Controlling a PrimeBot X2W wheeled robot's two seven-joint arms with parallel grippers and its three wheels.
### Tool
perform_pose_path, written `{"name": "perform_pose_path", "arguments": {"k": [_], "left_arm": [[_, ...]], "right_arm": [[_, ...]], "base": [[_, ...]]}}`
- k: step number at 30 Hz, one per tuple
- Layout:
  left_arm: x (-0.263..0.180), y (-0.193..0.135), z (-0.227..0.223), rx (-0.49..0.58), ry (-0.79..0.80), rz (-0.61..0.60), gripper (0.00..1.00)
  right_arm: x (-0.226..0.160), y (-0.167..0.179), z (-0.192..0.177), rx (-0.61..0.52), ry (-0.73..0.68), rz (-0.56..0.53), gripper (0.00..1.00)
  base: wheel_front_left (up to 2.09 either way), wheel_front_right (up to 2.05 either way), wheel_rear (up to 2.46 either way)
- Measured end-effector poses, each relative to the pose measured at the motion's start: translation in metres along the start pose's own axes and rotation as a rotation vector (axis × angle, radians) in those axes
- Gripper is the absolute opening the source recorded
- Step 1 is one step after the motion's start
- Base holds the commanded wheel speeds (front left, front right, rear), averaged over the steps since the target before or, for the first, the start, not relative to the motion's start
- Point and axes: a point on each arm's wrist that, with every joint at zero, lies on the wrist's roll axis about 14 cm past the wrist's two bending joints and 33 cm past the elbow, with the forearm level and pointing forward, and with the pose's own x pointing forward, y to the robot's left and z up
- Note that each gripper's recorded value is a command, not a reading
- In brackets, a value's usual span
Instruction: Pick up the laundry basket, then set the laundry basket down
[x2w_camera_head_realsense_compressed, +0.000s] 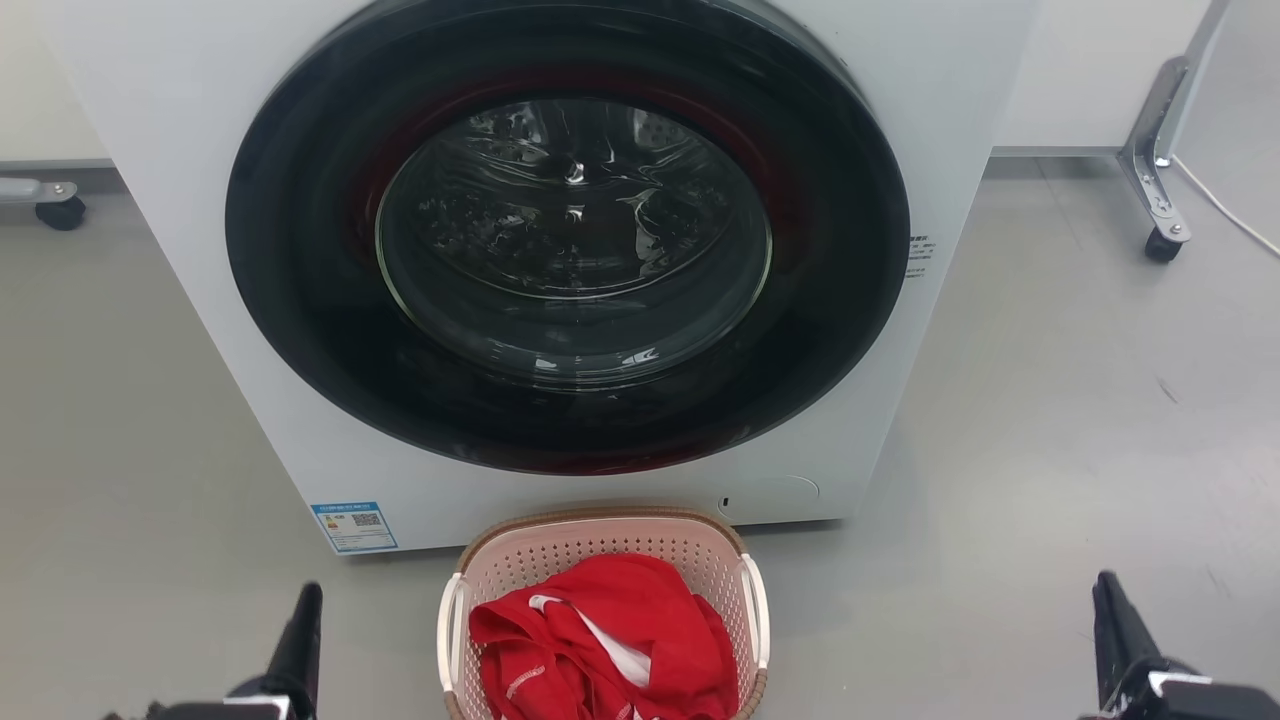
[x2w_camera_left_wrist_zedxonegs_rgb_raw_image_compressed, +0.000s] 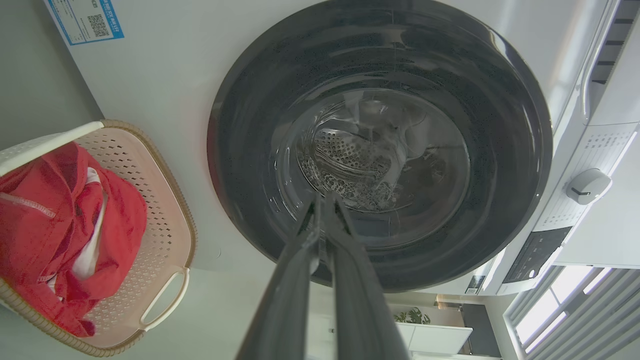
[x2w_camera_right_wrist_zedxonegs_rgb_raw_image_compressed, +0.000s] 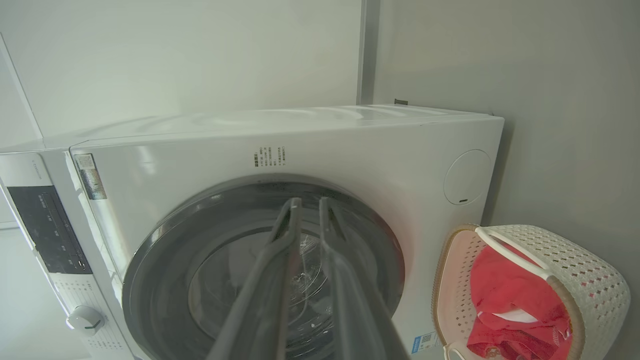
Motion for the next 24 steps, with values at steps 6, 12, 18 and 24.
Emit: {"name": "perform_pose_path", "arguments": {"k": [6, 12, 18, 24], "left_arm": [[-0.013, 0.027, -0.003, -0.009, -0.004, 0.076, 1.00], [-0.012, 0.024, -0.007, 0.009, 0.000, 0.071, 1.00], [-0.010, 0.017, -0.007, 0.063, -0.010, 0.064, 1.00], [-0.008, 0.009, -0.012, 0.141, -0.002, 0.051, 1.00]], "right_arm": [[-0.011, -0.026, -0.006, 0.015, 0.001, -0.075, 1.00], [-0.011, -0.025, -0.008, -0.005, -0.003, -0.073, 1.00], [-0.010, -0.022, -0.009, -0.060, -0.009, -0.079, 1.00], [-0.009, -0.015, -0.014, -0.165, 0.004, -0.073, 1.00]], "base": [[0.00, 0.00, 0.00], [0.00, 0.00, 0.00], [0.00, 0.00, 0.00], [0.00, 0.00, 0.00]]}}
